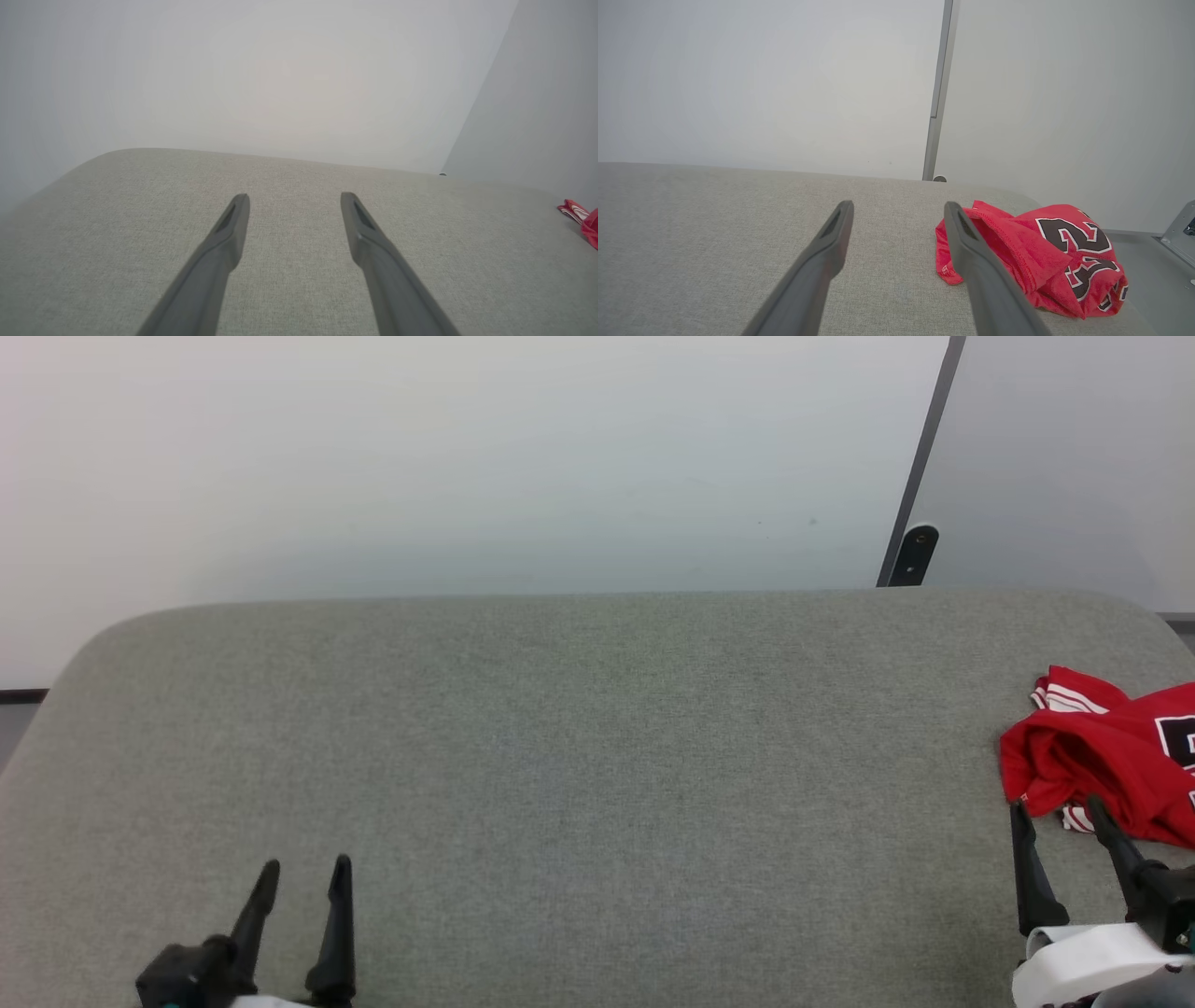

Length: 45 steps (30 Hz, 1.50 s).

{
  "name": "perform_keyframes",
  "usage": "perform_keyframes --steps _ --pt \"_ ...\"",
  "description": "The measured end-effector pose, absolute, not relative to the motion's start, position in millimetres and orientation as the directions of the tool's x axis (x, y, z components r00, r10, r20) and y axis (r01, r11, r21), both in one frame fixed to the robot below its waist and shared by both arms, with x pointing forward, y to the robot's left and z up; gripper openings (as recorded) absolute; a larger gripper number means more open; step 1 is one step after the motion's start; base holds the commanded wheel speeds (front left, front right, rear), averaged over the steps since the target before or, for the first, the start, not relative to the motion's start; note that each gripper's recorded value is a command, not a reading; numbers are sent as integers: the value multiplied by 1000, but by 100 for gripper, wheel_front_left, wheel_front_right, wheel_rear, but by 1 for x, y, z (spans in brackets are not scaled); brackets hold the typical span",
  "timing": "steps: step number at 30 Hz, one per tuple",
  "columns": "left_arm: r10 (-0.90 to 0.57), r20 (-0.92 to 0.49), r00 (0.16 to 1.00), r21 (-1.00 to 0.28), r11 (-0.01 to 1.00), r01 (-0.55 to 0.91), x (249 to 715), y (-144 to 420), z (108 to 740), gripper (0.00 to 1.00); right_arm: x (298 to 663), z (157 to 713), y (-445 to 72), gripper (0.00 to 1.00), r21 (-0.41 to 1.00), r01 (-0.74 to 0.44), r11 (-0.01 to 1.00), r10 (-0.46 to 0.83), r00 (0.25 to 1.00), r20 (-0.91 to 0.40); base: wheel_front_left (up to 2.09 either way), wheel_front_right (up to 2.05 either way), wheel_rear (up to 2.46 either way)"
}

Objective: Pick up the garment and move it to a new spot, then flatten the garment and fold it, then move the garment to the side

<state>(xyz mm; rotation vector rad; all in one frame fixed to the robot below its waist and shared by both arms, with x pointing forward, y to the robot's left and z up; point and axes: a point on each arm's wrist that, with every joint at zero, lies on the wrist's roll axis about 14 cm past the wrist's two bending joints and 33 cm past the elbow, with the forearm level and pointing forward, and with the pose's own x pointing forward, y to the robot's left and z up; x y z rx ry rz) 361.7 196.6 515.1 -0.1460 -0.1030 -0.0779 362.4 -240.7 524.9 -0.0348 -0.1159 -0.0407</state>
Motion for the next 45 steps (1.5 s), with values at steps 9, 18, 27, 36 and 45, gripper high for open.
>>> perform_keyframes --steps 9,18,27,36,45 --pt "-51 11 999 -217 975 52 352 195 486 0 353 493 -239 0 50 62 997 -63 998 11 0 0 0" --pt "-13 -10 1000 -372 928 8 354 200 484 0 355 492 -240 0 232 90 969 -92 996 -1 0 0 0" --pt "10 -27 1000 -503 864 -22 358 203 484 0 357 492 -239 0 391 104 915 -108 994 -12 0 0 0" --pt "23 -38 999 -615 787 -42 362 203 485 0 360 492 -237 0 522 109 846 -113 993 -26 0 0 0" --pt "29 -45 999 -707 705 -52 366 204 487 0 364 493 -233 0 635 106 765 -109 993 -35 0 0 0"
